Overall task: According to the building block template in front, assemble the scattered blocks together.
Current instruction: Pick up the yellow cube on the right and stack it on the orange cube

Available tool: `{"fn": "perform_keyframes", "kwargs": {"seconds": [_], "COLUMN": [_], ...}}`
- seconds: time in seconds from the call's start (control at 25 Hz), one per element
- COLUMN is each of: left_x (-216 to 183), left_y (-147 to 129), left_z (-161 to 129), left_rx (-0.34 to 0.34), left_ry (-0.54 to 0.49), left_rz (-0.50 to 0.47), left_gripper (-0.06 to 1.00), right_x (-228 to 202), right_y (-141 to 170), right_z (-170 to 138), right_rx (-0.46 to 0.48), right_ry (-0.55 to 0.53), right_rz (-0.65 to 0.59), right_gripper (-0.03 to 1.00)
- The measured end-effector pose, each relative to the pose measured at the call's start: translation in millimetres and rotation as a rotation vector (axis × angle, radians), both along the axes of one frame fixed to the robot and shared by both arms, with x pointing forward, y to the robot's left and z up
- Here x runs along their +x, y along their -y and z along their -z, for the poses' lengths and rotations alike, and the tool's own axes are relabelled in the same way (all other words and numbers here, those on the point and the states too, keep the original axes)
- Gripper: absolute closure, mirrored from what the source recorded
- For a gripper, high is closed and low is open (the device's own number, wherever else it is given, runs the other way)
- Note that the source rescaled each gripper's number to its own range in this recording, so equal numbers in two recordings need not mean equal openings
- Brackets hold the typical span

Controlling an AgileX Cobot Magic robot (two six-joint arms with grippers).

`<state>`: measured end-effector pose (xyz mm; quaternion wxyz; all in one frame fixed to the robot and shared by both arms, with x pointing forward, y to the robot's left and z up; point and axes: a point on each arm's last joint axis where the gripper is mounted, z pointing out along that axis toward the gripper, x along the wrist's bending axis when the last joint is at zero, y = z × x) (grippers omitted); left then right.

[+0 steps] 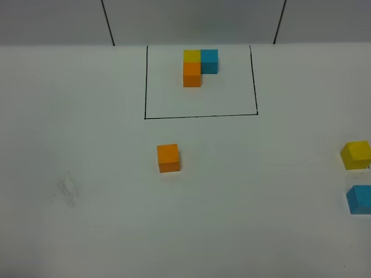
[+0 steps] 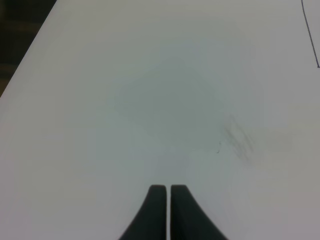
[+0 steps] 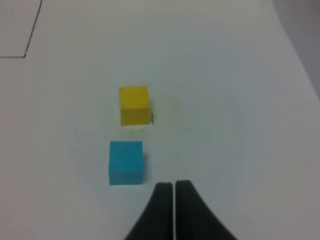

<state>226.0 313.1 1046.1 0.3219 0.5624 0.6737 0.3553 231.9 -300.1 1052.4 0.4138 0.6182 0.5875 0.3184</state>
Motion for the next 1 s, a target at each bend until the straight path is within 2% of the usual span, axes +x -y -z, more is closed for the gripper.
{"fn": "perform_keyframes", "kwargs": {"seconds": [1.0], "left_x": [0.0], "left_y": [0.0], "left_z": [0.0], "left_rx": [0.000], "left_ry": [0.000], "left_rz": [0.000], "left_gripper": [0.94], "right_x": [0.0], "right_y": [0.0], "right_z": [0.0], "right_rx": [0.000], "right_ry": [0.000], "right_rz": [0.000], "right_gripper": [0.95]}}
